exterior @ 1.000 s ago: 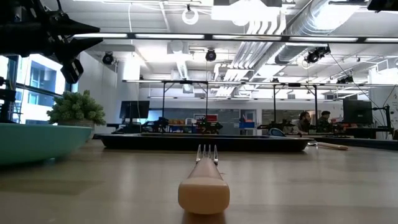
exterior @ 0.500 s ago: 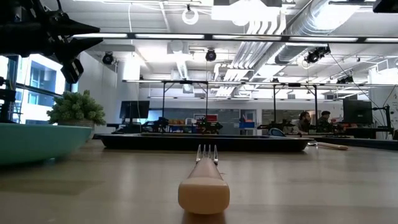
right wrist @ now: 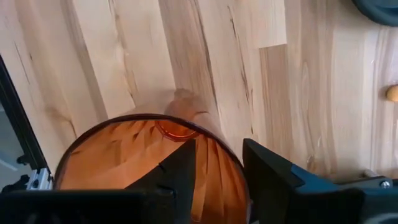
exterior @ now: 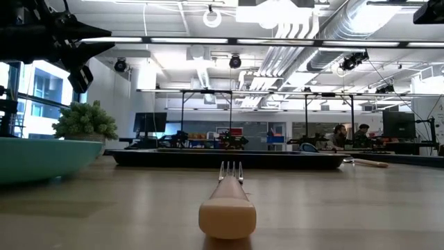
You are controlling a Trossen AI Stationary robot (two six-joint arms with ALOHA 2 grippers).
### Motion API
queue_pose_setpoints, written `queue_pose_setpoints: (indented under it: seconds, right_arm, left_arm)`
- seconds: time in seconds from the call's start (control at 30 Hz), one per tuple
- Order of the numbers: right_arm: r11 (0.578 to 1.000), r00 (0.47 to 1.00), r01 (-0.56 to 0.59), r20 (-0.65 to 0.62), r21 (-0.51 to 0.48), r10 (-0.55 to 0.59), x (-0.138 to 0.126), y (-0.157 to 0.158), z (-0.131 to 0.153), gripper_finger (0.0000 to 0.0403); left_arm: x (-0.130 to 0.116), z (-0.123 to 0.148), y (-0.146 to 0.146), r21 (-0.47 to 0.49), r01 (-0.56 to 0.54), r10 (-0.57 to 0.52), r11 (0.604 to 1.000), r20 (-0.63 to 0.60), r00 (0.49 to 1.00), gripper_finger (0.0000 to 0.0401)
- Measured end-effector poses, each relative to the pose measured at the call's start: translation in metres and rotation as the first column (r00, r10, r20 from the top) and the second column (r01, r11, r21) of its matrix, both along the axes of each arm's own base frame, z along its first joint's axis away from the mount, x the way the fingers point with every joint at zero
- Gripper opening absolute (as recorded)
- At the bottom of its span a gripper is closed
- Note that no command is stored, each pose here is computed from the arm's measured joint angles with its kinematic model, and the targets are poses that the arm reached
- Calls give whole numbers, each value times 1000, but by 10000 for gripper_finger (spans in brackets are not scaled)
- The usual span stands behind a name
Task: Pick and place plate/cup/fork/spoon on tray
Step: Put the red cup on the black tray
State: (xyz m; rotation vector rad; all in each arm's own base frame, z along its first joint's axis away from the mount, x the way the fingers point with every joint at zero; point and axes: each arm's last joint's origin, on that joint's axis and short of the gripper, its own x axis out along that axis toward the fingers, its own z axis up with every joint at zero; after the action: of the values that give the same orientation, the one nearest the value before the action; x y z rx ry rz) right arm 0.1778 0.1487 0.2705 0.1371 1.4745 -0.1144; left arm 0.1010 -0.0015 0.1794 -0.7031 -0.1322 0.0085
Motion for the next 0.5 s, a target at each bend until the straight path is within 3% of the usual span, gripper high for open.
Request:
queue_pose_setpoints:
  seconds: [0.3,0.5]
  right_arm:
    - [1000,1000,31,-6,6,-31,1,1,-1,13]
    - [996,996,85,-6,11,-84,3,-2,-1,11]
  left_arm:
    - [0,0,0,1,0,0,1000,-5,1000,67]
    - [0,0,0,1,0,0,1000,-5,1000,67]
